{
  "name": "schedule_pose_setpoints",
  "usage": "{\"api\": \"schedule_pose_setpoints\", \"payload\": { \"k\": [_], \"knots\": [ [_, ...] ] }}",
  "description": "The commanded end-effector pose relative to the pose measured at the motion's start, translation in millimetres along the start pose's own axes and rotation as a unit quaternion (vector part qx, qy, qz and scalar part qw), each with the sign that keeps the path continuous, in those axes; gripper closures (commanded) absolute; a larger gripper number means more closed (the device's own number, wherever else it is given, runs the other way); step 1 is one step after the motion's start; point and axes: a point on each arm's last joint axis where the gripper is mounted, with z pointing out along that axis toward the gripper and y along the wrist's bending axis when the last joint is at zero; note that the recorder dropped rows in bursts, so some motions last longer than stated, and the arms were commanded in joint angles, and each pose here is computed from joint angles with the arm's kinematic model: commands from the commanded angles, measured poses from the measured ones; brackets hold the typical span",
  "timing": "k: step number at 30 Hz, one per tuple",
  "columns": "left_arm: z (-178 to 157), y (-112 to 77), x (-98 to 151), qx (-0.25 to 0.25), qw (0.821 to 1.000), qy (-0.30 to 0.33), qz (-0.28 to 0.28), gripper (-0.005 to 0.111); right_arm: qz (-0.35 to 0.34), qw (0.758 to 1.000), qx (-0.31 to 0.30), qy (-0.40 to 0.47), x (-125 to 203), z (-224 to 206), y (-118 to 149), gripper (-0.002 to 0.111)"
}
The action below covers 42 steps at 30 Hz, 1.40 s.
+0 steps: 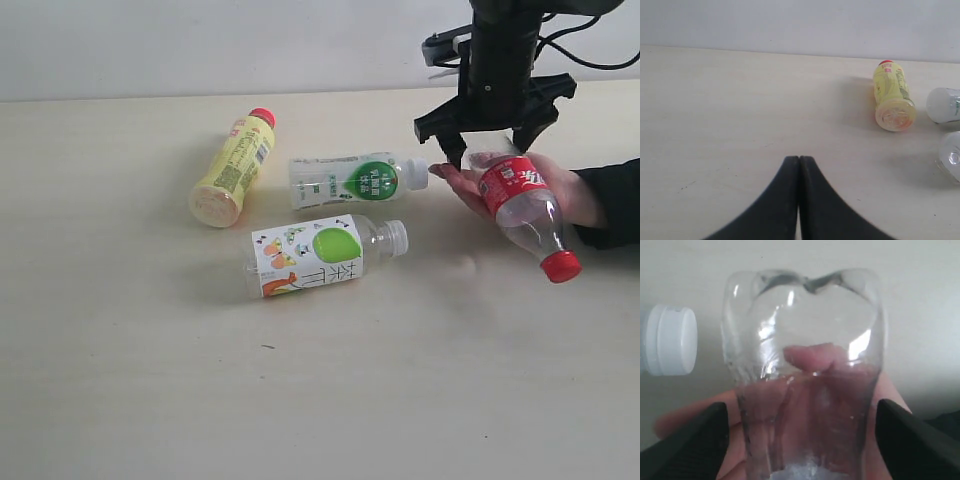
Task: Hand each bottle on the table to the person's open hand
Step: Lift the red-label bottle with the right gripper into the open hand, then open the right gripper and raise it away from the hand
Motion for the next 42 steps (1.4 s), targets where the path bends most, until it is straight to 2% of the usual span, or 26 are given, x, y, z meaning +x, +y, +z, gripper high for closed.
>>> {"api": "schedule_pose_setpoints", "payload": {
  "k": [1,8,25,31,35,42],
  "knots": [
    [0.0,-0.3,0.5,0.003,1.0,-0.003,0.001,0.104,0.005,1.0,-0.001,-0.01,-2.4,-2.6,-3.1,0.028],
    [0.0,-0.3,0.5,0.003,1.0,-0.003,0.001,0.104,0.002,1.0,0.0,-0.024,-2.0,-17.3,-6.8,0.027],
    [0.0,-0.3,0.5,0.003,1.0,-0.003,0.001,0.104,0.0,0.998,-0.004,-0.069,20.1,-107.6,-28.5,0.027],
    [0.0,-0.3,0.5,0.003,1.0,-0.003,0.001,0.104,-0.019,0.995,-0.025,-0.097,28.0,-134.0,-31.3,0.027],
    [0.0,-0.3,0.5,0.003,1.0,-0.003,0.001,0.104,-0.026,0.991,-0.07,-0.115,34.9,-152.4,-27.9,0.027],
    [0.0,-0.3,0.5,0.003,1.0,-0.003,0.001,0.104,-0.048,0.969,-0.202,-0.136,44.9,-178.5,-9.5,0.027]
  ]
}}
